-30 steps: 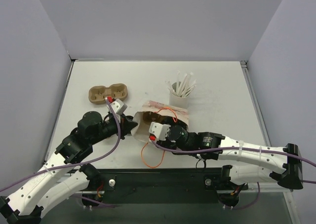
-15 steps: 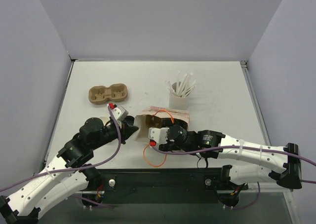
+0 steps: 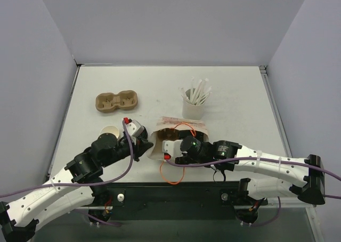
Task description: Pack the takeout coffee
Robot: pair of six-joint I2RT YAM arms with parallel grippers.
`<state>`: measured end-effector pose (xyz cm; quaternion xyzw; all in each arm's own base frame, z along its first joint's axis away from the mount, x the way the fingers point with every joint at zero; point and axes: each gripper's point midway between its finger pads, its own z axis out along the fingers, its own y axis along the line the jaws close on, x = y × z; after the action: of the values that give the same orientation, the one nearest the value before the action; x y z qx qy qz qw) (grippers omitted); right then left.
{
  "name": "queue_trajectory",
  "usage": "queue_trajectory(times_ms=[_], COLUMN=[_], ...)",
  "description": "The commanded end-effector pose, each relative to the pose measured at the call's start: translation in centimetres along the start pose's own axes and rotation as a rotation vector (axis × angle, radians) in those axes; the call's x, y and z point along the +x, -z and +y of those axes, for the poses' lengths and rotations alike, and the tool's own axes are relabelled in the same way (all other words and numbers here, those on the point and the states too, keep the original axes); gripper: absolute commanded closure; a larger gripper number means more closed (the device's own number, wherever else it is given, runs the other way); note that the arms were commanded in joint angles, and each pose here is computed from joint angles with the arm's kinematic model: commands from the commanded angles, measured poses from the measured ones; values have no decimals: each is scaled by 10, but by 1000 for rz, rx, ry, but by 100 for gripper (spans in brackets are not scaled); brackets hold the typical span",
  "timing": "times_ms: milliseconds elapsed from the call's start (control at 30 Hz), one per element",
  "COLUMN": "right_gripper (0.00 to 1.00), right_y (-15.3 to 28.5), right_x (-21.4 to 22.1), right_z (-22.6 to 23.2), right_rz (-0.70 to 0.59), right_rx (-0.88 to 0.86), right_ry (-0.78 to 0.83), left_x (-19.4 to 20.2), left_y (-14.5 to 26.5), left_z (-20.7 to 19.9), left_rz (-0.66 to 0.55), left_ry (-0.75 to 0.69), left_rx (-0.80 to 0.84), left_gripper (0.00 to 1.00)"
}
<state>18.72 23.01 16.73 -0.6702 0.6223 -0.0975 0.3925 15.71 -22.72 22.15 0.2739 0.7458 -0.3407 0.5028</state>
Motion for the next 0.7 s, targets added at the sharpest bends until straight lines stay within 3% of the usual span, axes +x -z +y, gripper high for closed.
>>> queue_trajectory(times_ms=[0,200,300,367,467,667], right_gripper=[51,52,53,54,54,54], right_y=[-1,-4,-10,-13,-15,-18], right_x=[13,20,26,27,27,25], right_z=[5,15,20,19,18,13], right_rz=[52,65,71,72,68,60], right_rx=[-16,-37,-33,-19,-12,26], right_ry=[15,-11,-15,-18,-30,-64], left_x=[-26,-23,-21,-19,-17,-5], left_y=[3,4,2,2,5,14], left_z=[-9,-1,-3,-4,-1,4], left_rz=[-100,-100,-92,-91,-75,-8], left_ry=[-8,-33,-18,-9,0,64], left_rx=[19,-17,-11,-6,-22,-67], left_gripper=[100,100,84,65,53,51])
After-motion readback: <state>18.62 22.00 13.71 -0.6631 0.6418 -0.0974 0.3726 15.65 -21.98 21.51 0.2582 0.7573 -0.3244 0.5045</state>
